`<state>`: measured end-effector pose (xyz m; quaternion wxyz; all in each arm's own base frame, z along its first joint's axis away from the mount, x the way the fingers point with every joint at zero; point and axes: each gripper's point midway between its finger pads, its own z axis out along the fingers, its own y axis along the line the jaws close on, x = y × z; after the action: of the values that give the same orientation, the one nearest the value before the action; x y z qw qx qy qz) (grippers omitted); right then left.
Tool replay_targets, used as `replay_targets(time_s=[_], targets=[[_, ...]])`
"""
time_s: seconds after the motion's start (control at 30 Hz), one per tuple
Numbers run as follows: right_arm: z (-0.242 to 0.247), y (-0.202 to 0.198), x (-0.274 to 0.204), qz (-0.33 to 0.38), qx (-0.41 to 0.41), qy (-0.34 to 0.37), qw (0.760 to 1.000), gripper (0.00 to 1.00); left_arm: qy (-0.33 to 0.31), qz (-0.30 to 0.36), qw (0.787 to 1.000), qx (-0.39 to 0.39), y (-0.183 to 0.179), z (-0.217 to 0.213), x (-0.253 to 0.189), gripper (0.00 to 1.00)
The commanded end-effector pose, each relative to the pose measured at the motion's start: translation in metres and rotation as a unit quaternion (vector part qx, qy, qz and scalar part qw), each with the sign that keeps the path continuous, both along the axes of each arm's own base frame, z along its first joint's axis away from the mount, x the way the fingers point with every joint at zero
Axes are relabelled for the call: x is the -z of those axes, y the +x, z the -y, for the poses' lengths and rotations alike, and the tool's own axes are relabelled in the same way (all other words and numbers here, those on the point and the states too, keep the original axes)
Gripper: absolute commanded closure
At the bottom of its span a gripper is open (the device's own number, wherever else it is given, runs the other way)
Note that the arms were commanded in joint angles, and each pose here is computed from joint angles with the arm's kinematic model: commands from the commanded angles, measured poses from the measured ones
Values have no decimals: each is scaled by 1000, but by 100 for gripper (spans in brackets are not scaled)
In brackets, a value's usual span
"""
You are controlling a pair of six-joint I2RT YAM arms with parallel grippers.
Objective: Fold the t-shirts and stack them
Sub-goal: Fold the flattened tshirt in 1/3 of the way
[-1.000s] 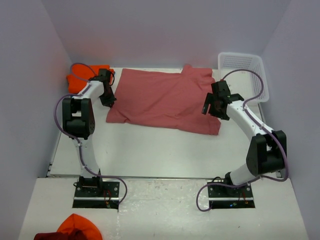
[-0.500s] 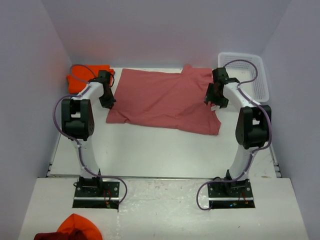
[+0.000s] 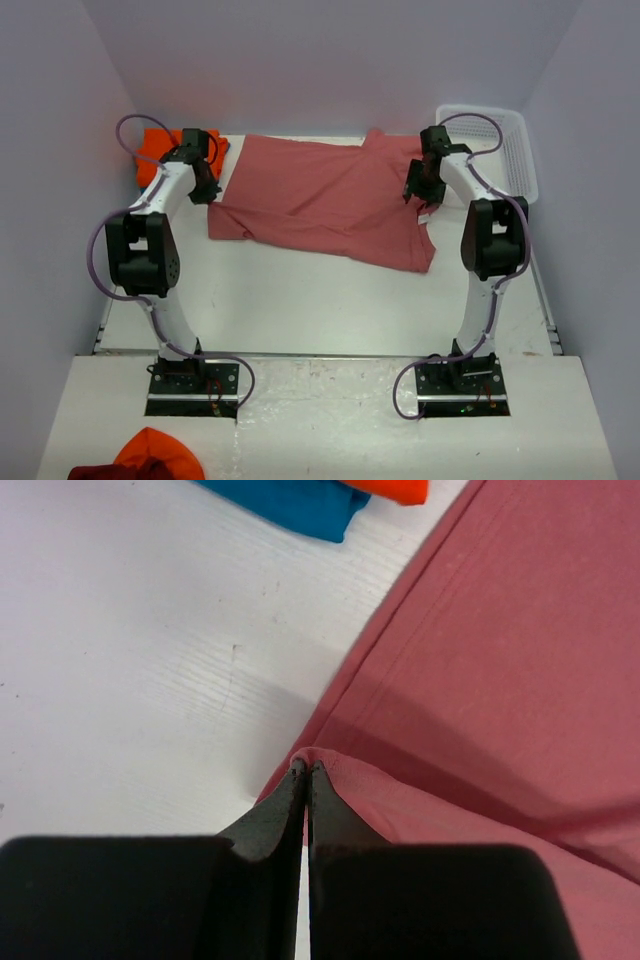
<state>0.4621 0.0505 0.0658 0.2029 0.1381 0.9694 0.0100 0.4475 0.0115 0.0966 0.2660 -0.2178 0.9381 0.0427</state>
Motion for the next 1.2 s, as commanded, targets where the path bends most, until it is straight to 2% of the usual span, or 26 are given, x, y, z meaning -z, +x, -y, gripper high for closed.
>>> replay_targets(time_s=[0.0, 0.07, 0.2, 0.4, 0.53, 0.7, 0.87, 1.17], targets=[[-6, 6, -8, 2, -17, 7, 1000, 41, 18, 9, 999, -35, -8, -17, -10, 100], [-8, 7, -9, 3, -21, 10, 1000, 35, 22, 5, 999, -46, -13, -24, -9, 100], [-9, 9, -7, 2, -24, 15, 1000, 35, 44, -22, 996, -75, -28, -42, -1, 100], [-15, 10, 2, -9, -33, 26, 999, 49, 43, -18, 994, -98, -29, -59, -6, 100], [-28, 11, 6, -15, -51, 60, 997, 55, 31, -17, 995, -94, -24, -58, -3, 100], [-36, 10, 15, -26, -56, 75, 995, 55, 17, -20, 996, -82, -20, -51, 4, 100], [-49, 8, 11, -29, -68, 111, 991, 64, 9, -16, 997, -76, -20, -47, 5, 100], [-49, -2, 17, -74, -60, 111, 989, 63, -3, -7, 998, -65, -25, -39, 1, 100]])
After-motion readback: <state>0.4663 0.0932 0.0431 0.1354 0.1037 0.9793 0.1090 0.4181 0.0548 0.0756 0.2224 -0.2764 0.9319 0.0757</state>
